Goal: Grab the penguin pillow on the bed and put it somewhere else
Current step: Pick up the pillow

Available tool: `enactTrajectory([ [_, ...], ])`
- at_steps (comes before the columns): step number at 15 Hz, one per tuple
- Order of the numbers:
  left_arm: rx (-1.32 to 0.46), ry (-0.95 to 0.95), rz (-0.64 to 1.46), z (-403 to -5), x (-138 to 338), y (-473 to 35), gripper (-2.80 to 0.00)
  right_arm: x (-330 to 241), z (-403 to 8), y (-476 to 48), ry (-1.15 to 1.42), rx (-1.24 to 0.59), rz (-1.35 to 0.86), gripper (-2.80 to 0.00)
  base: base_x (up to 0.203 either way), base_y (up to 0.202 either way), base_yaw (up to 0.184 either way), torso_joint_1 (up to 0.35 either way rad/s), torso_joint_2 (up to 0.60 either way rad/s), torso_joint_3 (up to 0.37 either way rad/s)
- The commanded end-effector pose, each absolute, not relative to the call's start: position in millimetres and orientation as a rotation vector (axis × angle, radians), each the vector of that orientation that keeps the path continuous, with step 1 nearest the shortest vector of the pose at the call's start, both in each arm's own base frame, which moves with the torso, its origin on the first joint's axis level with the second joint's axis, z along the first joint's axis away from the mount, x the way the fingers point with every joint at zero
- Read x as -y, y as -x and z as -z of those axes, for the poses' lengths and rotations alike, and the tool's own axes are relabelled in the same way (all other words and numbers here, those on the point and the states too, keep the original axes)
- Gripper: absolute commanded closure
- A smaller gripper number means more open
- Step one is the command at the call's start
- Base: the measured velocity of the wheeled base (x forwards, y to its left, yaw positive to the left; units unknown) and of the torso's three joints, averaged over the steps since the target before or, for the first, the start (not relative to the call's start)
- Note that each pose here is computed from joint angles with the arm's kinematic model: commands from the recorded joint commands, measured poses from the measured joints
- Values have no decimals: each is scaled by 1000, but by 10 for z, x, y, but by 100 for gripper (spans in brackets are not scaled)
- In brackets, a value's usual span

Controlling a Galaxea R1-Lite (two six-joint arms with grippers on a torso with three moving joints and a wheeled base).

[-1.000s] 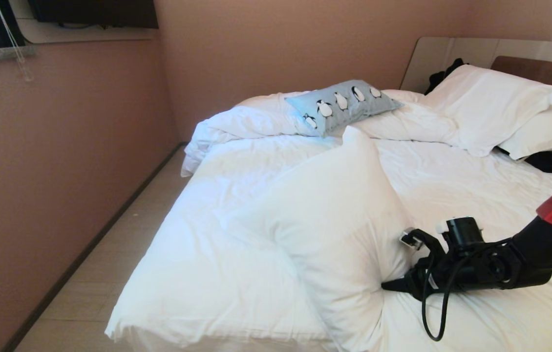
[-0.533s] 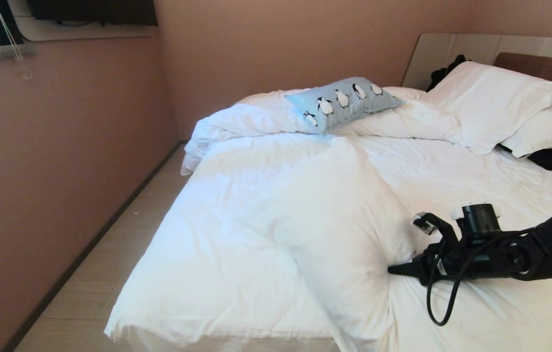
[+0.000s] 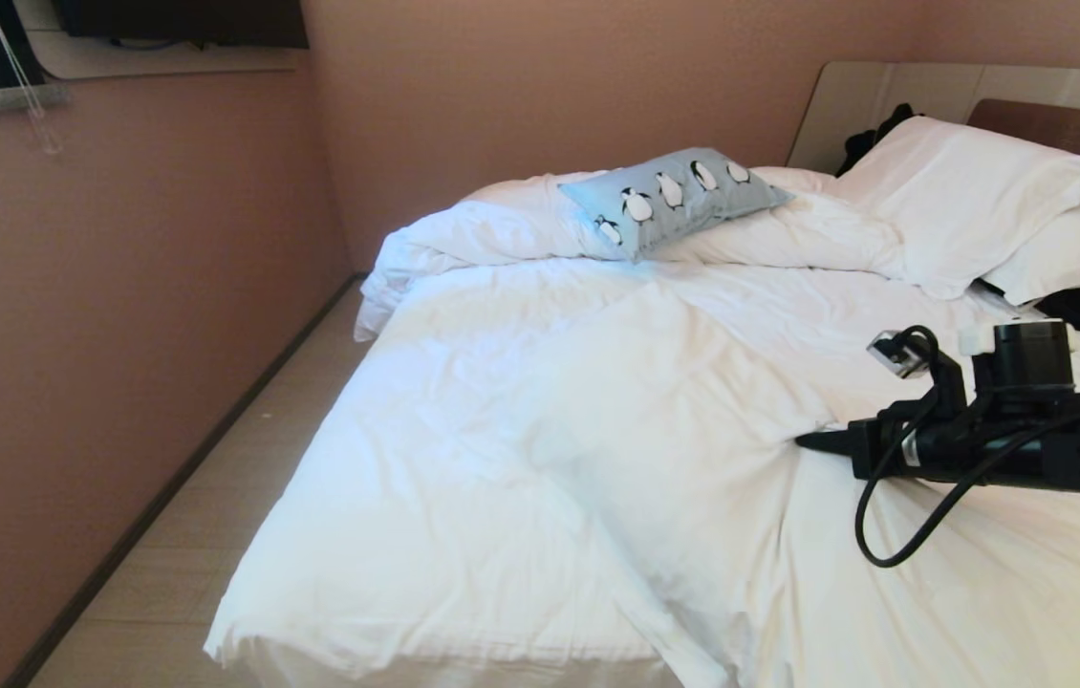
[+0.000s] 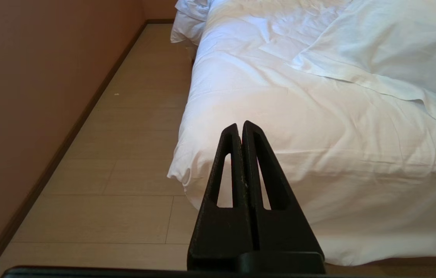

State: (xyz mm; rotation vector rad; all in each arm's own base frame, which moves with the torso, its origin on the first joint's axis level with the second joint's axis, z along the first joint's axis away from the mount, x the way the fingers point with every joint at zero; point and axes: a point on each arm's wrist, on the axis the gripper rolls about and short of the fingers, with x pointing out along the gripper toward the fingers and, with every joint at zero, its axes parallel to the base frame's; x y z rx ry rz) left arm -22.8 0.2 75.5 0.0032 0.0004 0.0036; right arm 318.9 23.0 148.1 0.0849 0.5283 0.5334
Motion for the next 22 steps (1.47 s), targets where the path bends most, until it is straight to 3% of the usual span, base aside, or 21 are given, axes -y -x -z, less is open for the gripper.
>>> enactTrajectory([
  [1, 0, -3, -5, -755, -2, 228, 0, -212, -1820, -3068, -115, -436, -429, 0, 0, 0, 0, 0, 0, 0],
  [8, -1, -3, -5, -755, -2, 227, 0, -208, -2193, -3039, -267, -367, -332, 0, 0, 0, 0, 0, 0, 0],
  [22, 0, -3, -5, -755, -2, 228, 0, -133, -2656, -2974, -283, -206, -16, 0, 0, 0, 0, 0, 0, 0],
])
